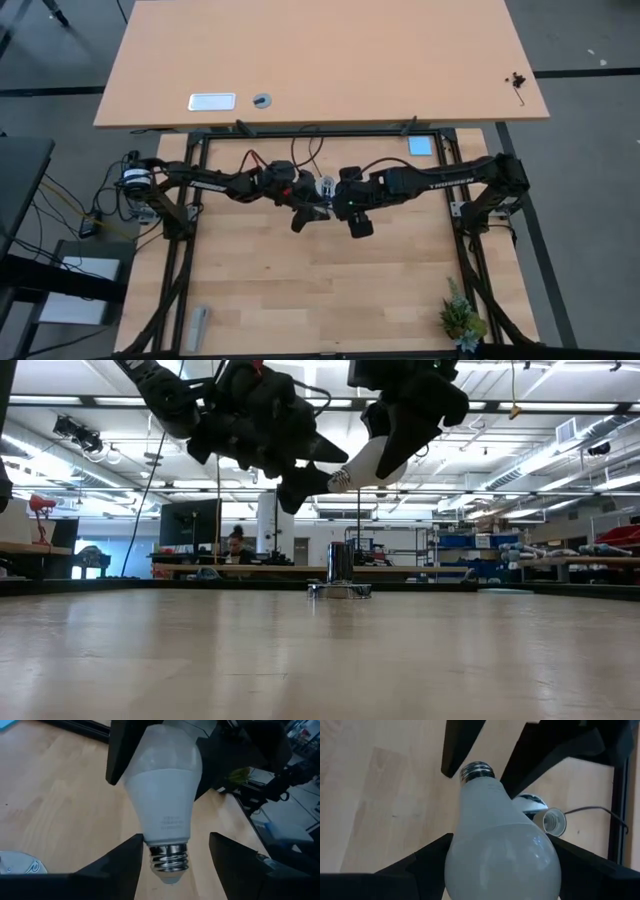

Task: Screw lightbulb
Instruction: Insert the lightbulb into the lamp

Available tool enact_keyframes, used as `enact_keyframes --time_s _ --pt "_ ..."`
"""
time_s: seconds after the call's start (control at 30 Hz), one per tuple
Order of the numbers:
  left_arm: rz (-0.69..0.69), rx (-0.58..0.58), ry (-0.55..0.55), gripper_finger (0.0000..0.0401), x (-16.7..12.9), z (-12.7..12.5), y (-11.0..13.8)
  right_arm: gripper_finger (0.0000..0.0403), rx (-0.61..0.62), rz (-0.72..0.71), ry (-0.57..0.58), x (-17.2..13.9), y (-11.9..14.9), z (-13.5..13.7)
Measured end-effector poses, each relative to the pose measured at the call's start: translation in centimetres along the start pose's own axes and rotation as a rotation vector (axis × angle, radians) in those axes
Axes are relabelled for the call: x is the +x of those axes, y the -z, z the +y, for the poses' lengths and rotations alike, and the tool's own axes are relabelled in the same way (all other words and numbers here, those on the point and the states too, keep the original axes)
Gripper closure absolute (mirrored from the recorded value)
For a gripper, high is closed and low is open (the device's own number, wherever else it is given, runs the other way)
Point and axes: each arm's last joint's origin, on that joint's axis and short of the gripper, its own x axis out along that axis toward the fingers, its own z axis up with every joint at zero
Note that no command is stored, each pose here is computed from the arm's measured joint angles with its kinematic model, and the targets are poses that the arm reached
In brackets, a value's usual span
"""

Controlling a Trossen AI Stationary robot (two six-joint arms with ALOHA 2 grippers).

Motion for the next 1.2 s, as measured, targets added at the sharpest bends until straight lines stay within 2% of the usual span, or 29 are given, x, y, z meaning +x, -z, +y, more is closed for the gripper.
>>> enact_keyframes --time_s 0.53,0.83,1.2 --pt "0.061 0.077 0.0 0.0173 0.25 -0.43 0.73 0.0103 -0.025 -0.021 0.003 0.0 -0.2 -0.07" --pt "0.064 0.052 -0.008 0.0198 0.25 -0.41 0.77 0.0101 -0.028 -0.021 0.0 0.0 -0.19 -0.06" --pt "0.062 0.019 -0.01 0.0199 0.24 -0.4 0.75 0.0102 -0.039 -0.035 -0.023 0.0 -0.28 0.0"
